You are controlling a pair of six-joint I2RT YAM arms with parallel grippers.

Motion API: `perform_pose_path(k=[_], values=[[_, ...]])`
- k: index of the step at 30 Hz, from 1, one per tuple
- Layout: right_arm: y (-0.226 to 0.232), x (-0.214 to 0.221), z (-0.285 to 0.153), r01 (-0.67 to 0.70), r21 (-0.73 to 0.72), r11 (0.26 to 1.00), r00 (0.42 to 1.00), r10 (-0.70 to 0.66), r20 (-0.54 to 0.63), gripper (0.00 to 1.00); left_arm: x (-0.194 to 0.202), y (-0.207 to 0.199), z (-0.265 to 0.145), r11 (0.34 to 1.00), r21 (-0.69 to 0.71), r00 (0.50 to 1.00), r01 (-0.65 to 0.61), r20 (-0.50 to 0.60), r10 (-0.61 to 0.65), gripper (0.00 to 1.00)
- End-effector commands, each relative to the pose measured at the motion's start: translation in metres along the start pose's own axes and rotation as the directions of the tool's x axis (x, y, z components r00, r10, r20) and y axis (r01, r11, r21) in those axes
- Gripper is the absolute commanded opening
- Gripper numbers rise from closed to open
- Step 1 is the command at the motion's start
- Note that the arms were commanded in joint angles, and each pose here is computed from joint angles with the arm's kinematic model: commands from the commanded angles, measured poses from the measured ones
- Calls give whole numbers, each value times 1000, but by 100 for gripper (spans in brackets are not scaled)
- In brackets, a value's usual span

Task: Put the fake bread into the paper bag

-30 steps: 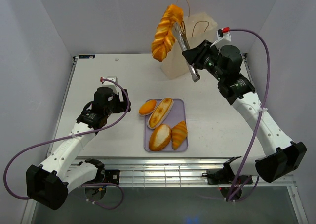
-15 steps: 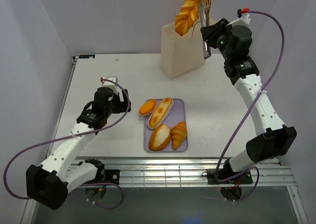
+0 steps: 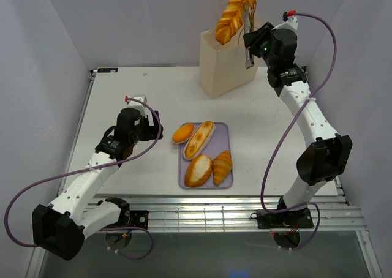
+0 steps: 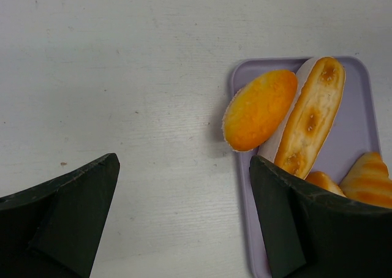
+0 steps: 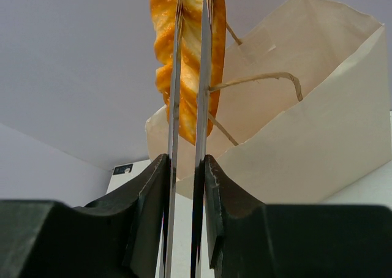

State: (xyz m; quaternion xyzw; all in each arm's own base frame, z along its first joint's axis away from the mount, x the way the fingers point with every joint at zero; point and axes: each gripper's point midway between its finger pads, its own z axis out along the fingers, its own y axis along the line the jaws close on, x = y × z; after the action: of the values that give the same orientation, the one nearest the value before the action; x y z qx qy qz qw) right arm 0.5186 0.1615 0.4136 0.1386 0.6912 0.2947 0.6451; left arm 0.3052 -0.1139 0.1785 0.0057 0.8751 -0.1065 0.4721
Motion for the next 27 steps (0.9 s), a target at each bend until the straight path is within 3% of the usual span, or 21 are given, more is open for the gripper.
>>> perform_pose_path(k=[1, 12, 27], values=[[33, -48, -6, -20, -104, 994, 989, 35, 144, 27, -15, -9, -5, 999, 35, 999, 3, 35, -4, 98], [28, -39, -6, -13, -99, 995, 992, 25, 121, 46, -14, -10, -4, 999, 38, 1000, 1, 29, -2, 98], [28, -44, -9, -11, -102, 995, 994, 22, 106, 51, -14, -9, -5, 999, 34, 999, 0, 32, -1, 98]])
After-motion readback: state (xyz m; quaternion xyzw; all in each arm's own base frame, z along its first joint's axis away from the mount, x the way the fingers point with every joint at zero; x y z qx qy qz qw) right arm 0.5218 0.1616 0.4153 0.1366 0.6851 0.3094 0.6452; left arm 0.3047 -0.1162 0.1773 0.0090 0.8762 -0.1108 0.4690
